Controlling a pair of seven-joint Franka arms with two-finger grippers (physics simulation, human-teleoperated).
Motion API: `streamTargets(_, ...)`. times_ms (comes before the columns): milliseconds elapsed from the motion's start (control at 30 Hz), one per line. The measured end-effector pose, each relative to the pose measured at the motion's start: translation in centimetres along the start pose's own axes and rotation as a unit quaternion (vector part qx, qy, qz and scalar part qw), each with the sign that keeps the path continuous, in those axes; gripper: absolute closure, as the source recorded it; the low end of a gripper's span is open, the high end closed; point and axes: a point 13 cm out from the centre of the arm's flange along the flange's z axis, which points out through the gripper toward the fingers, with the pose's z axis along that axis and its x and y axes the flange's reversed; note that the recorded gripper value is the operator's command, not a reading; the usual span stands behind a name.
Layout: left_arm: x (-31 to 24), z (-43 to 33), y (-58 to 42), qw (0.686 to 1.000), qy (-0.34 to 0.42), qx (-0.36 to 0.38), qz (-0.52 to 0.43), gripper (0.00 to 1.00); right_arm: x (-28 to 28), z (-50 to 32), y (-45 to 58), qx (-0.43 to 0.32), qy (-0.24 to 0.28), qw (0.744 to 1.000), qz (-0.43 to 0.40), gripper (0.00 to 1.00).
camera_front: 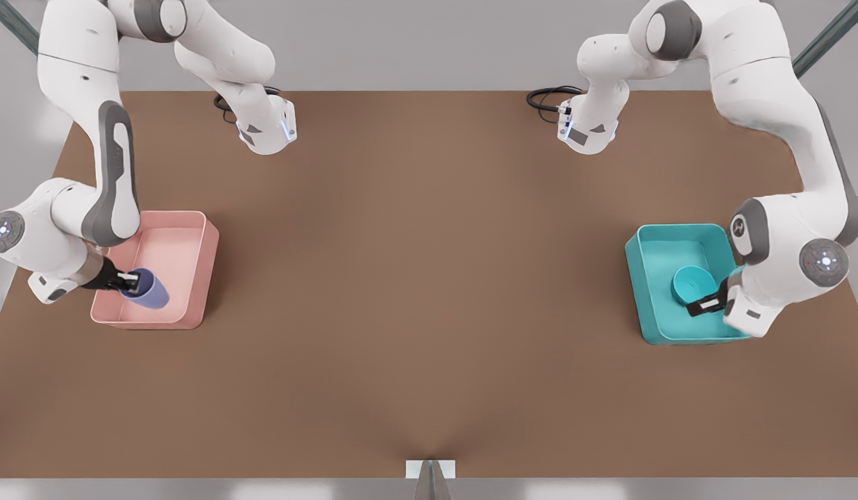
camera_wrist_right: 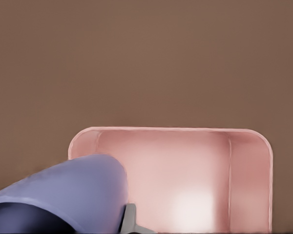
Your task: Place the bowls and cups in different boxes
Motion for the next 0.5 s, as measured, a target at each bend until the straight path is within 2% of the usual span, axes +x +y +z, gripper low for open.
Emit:
streamTargets(67,2.7,-8.8,-3.3,0.999,-0.016,0.033,0.025,0.0,0.6,2.2,-0.3,-0.006,0.019,1.0,-0.009,0.79)
streamTargets(133,5.8,-13.2,-5.5,0.998,-0.007,0.045,0.053,0.0,1.0,5.0,-0.4,-0.01,0.036,0.999,-0.021,0.79)
streamTargets(267,9.2,-14.8,-6.0,0.995,0.038,0.045,0.078,0.0,1.2,8.4,-1.1,-0.01,0.045,0.998,-0.037,0.79)
streamTargets(467,11.0,-13.8,-5.3,0.991,0.088,0.039,0.091,0.0,0.6,10.4,-1.6,-0.007,0.036,0.998,-0.059,0.79)
streamTargets(500,11.3,-13.8,-5.3,0.991,0.091,0.038,0.093,0.0,0.6,10.5,-1.6,-0.006,0.034,0.997,-0.062,0.6)
